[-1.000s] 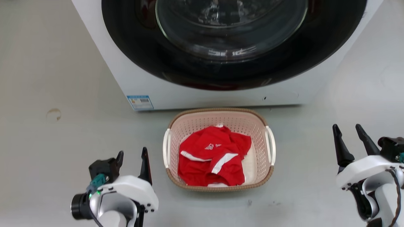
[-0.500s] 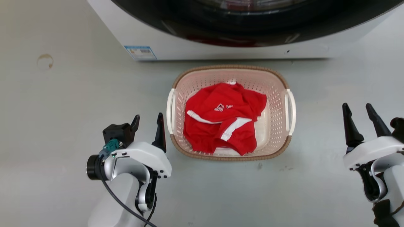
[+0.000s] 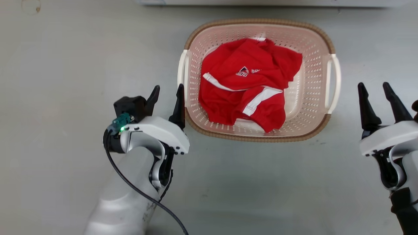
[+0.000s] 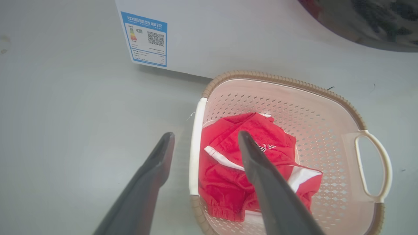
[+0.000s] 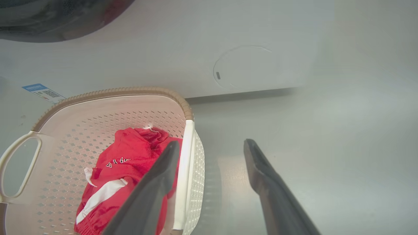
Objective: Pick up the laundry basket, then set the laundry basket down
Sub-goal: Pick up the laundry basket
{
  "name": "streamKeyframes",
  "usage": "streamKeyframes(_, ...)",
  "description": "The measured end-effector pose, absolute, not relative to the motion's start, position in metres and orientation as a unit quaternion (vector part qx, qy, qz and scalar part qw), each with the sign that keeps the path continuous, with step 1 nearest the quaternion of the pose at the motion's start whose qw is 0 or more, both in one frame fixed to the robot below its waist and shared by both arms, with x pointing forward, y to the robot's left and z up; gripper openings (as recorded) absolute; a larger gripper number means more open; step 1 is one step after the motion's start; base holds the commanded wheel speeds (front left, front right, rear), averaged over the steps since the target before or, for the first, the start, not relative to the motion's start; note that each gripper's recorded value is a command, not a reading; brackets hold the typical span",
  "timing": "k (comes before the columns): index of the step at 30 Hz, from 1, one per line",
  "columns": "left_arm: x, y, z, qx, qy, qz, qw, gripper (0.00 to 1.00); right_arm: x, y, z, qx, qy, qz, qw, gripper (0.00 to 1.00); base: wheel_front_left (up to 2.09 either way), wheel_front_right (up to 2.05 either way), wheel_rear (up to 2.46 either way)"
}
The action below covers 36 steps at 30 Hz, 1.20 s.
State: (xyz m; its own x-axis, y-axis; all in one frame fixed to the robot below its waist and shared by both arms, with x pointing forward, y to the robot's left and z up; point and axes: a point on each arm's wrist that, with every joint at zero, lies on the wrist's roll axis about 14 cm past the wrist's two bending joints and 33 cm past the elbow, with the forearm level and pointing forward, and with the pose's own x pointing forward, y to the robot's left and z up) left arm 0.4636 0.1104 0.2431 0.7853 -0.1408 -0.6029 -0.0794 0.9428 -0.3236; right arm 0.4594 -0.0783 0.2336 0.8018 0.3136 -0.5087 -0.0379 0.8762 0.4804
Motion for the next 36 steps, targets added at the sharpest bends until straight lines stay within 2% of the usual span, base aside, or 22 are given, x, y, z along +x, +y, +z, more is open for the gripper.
streamKeyframes(20,0.468,0.112,0.172,-0.15,0.403,-0.045,0.902,1.0,0.459,-0.036,0.17,0.252,0.36,0.135,0.888,1.0,0.0,0.0,0.0)
streamKeyframes(36,0.475,0.113,0.132,-0.119,0.443,-0.075,0.885,1.0,0.465,-0.025,0.154,0.255,0.372,0.147,0.88,1.0,0.0,0.0,0.0)
